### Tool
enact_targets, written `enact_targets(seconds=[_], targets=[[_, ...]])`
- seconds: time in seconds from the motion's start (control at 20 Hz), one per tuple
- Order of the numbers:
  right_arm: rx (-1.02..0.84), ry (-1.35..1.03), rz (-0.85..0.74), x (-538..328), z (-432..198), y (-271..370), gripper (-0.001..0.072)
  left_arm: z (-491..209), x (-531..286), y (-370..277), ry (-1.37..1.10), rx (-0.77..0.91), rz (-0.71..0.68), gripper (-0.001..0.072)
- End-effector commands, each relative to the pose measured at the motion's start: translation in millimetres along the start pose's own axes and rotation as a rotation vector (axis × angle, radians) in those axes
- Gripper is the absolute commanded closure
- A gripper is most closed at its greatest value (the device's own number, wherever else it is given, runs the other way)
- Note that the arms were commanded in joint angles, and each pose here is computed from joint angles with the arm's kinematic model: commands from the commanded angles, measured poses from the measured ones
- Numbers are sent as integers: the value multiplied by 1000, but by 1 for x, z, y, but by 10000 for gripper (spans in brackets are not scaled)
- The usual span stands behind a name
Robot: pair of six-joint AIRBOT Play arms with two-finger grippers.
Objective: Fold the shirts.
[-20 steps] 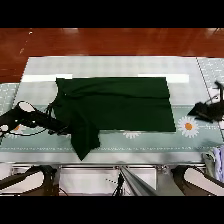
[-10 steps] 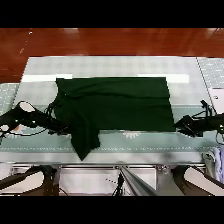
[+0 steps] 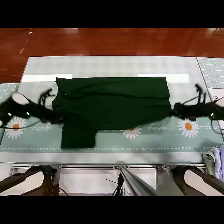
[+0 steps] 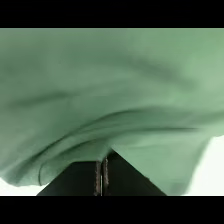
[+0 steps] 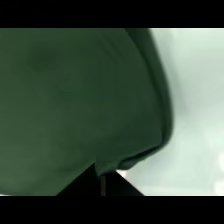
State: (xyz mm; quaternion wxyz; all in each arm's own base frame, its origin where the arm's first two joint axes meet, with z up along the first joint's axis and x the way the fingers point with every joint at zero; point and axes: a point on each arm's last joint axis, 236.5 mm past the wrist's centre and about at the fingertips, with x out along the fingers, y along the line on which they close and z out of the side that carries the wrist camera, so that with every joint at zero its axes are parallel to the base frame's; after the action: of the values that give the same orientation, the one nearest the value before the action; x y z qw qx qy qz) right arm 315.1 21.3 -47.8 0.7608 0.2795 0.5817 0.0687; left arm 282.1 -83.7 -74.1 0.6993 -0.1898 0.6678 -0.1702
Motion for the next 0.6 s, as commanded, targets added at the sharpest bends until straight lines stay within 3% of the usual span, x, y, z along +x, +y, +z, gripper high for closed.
enact_targets(seconds=[0.0, 0.15, 0.55], targets=[[-92, -288, 53, -58, 81, 52, 690, 73, -79, -49, -241, 138, -25, 677], [-124, -456, 63, -69, 134, 80, 690, 136, -128, -68, -440, 188, -5, 677], [-141, -585, 41, -5, 216, 104, 690, 184, -73, -43, -323, 86, -69, 677]])
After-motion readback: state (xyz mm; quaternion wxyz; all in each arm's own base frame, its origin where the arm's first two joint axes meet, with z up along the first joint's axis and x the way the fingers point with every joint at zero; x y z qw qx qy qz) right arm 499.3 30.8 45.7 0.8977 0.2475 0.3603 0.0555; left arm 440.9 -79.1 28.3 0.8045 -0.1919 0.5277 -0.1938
